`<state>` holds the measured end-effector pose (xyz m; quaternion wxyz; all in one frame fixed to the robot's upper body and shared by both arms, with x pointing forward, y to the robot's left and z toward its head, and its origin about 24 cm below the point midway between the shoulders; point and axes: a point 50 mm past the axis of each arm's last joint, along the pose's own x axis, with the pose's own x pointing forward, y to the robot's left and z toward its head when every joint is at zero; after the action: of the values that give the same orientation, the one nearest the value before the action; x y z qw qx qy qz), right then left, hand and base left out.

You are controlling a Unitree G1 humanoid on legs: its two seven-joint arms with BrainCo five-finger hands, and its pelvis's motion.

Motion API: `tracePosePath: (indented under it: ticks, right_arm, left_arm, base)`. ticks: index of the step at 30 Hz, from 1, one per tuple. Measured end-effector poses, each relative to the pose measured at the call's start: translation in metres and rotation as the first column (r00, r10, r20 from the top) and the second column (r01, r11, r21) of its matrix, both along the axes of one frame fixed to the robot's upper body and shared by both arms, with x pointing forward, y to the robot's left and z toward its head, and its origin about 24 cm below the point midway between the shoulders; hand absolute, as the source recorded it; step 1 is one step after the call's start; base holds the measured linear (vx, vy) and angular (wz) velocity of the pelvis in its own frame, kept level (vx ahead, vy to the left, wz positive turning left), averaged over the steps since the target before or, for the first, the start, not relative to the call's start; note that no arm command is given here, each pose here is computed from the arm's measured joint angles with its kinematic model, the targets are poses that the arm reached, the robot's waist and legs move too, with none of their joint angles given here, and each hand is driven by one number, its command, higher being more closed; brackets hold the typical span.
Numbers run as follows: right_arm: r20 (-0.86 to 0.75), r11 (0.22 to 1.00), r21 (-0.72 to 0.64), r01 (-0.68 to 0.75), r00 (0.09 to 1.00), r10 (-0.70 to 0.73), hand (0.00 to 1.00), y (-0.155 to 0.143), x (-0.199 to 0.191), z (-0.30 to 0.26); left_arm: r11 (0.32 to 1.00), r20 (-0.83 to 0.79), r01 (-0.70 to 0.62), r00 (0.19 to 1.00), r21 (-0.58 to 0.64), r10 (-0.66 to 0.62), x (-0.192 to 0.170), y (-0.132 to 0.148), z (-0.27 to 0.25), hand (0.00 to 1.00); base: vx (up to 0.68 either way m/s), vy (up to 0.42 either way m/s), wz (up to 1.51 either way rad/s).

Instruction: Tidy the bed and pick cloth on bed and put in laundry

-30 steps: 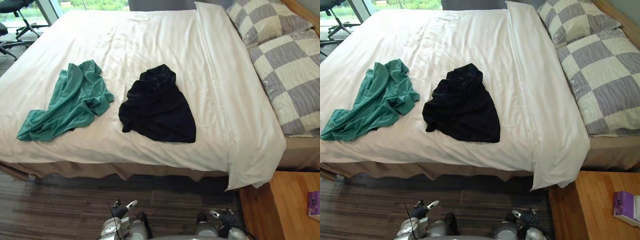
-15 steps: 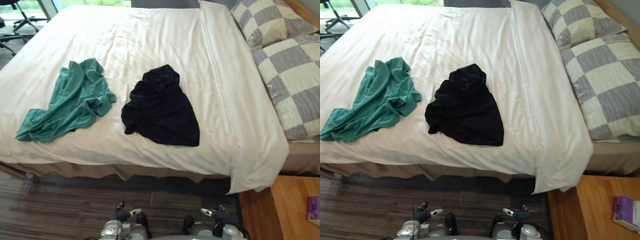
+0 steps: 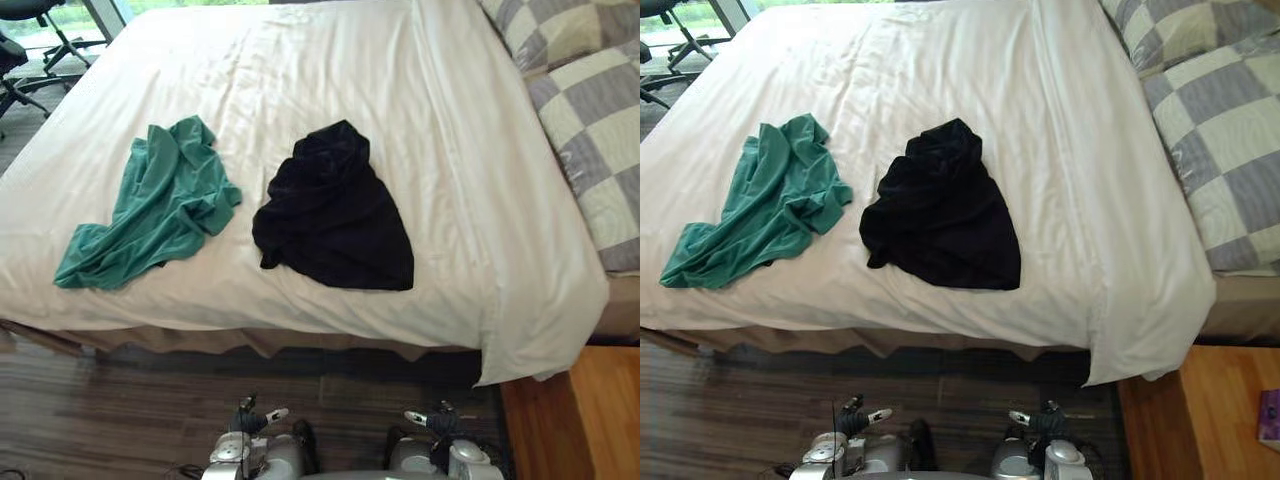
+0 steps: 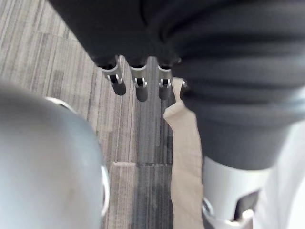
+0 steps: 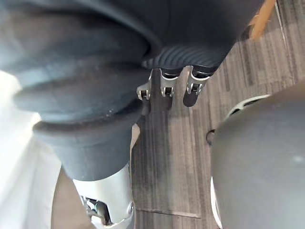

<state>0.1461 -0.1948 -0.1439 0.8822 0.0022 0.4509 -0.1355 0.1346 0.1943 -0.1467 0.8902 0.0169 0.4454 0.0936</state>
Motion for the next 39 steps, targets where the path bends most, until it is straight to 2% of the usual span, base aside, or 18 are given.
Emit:
tracePosePath:
  ticks: [4, 8, 12, 15, 19, 22, 23, 31, 36, 39]
  right_arm:
    - [0.000, 0.997, -0.047, 0.056, 0.998, -0.056, 0.00, -0.019, -0.002, 0.002]
    - [-0.076, 0.990, -0.085, 0.111, 0.990, -0.118, 0.00, -0.040, -0.032, -0.004]
    - [-0.165, 0.987, -0.019, 0.157, 0.974, -0.158, 0.00, -0.018, -0.060, -0.017]
    - [-0.161, 0.993, -0.020, 0.115, 0.980, -0.116, 0.00, -0.015, -0.055, -0.016]
    - [-0.140, 0.996, -0.025, 0.085, 0.986, -0.088, 0.00, -0.014, -0.052, -0.014]
    - [-0.116, 0.996, -0.049, 0.079, 0.990, -0.084, 0.00, -0.022, -0.050, -0.011]
    - [-0.153, 0.998, -0.055, 0.009, 0.988, -0.017, 0.00, -0.013, -0.064, -0.015]
    - [-0.148, 0.998, -0.065, 0.010, 0.989, -0.020, 0.00, -0.018, -0.063, -0.013]
    - [-0.091, 0.995, -0.061, 0.078, 0.992, -0.084, 0.00, -0.035, -0.049, -0.007]
    - [-0.056, 0.982, -0.059, 0.180, 0.981, -0.183, 0.00, -0.051, -0.042, -0.002]
  left_arm:
    - [1.000, 0.003, 0.000, 1.000, 0.017, 0.000, -0.001, 0.001, 0.000, 0.00]
    - [1.000, 0.008, 0.004, 1.000, -0.001, -0.004, -0.001, -0.009, -0.001, 0.00]
    - [0.994, -0.018, -0.026, 0.999, 0.105, 0.028, -0.013, 0.029, 0.001, 0.00]
    - [0.993, -0.043, -0.040, 0.998, 0.113, 0.045, -0.022, 0.034, 0.000, 0.00]
    - [0.994, -0.043, -0.022, 0.999, 0.109, 0.027, -0.018, 0.032, 0.000, 0.00]
    - [0.996, -0.073, 0.021, 0.997, 0.082, -0.015, -0.019, 0.014, -0.005, 0.00]
    - [0.995, -0.095, -0.088, 0.991, 0.037, 0.091, -0.030, 0.009, -0.010, 0.00]
    - [0.994, -0.094, -0.100, 0.990, 0.036, 0.103, -0.030, 0.011, -0.009, 0.00]
    - [0.993, -0.071, -0.119, 0.990, 0.011, 0.119, -0.023, 0.004, -0.008, 0.00]
    - [0.993, -0.046, -0.120, 0.992, 0.003, 0.120, -0.017, 0.002, -0.006, 0.00]
  base:
    - [-0.13, 0.244, -0.33]
    - [-0.07, 0.578, 0.50]
    - [0.03, 0.508, 0.10]
    - [0.02, 0.224, -0.21]
    - [0.01, 0.089, 0.21]
    - [-0.03, 0.014, 0.29]
    - [0.00, 0.000, 0.00]
    - [0.00, 0.001, -0.02]
    - [-0.02, 0.025, 0.17]
    - [-0.01, 0.095, 0.42]
